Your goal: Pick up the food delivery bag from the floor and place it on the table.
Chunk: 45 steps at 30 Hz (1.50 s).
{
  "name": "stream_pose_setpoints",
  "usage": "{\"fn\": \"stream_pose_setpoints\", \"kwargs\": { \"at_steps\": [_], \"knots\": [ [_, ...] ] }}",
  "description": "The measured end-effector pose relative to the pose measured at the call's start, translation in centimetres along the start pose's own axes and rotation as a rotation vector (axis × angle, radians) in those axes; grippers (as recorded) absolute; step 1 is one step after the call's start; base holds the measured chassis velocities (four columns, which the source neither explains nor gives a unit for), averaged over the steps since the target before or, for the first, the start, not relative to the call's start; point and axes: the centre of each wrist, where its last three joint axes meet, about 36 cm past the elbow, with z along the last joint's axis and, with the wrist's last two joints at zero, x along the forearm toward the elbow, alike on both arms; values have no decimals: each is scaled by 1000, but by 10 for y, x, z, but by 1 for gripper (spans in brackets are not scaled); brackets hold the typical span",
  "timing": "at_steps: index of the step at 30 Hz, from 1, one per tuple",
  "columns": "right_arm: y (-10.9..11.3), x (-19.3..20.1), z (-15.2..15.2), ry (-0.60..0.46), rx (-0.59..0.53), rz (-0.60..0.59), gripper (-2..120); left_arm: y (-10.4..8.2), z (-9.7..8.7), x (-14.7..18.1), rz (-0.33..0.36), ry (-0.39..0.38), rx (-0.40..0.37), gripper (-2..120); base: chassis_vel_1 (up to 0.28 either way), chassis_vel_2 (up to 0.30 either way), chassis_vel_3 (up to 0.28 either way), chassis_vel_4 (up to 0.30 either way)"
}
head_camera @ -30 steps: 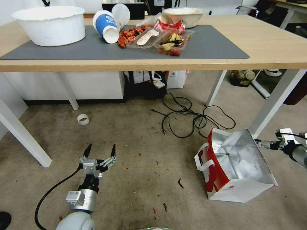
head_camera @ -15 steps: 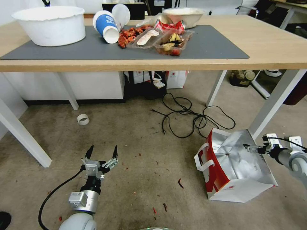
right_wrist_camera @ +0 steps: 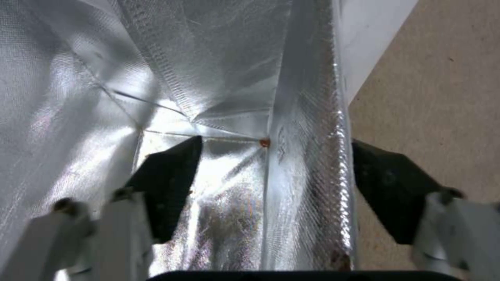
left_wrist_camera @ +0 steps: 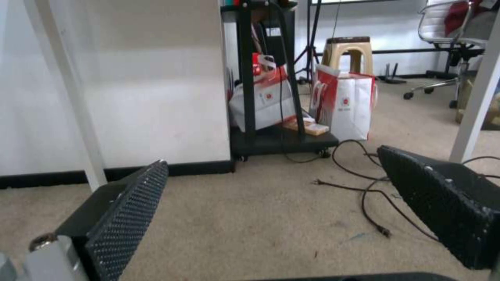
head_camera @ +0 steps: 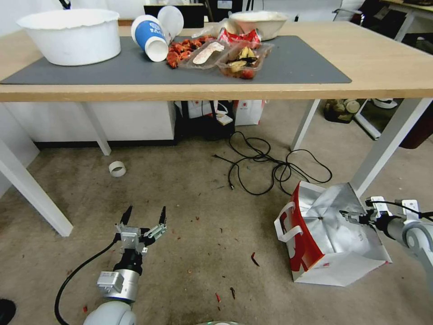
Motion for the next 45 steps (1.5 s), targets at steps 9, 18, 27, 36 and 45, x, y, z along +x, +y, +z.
{"fn": "stream_pose_setpoints", "kwargs": {
  "at_steps": [9,18,27,36,45],
  "knots": [
    [-2,-2,3,5,-8,-11,35,1,1,-1,9,12,-23,100,0,0,0,0],
    [-4,-3,6,10,-14,-19,4,2,-1,-2,13,28,-37,100,0,0,0,0],
    [-3,2,2,-5,-6,-47,0,2,-4,-1,8,28,-33,100,0,0,0,0],
    [13,35,-26,-74,55,-268,0,2,-9,2,8,24,-34,100,0,0,0,0],
    [40,82,-80,-104,264,-623,0,3,-14,7,6,22,-36,100,0,0,0,0]
  ]
}}
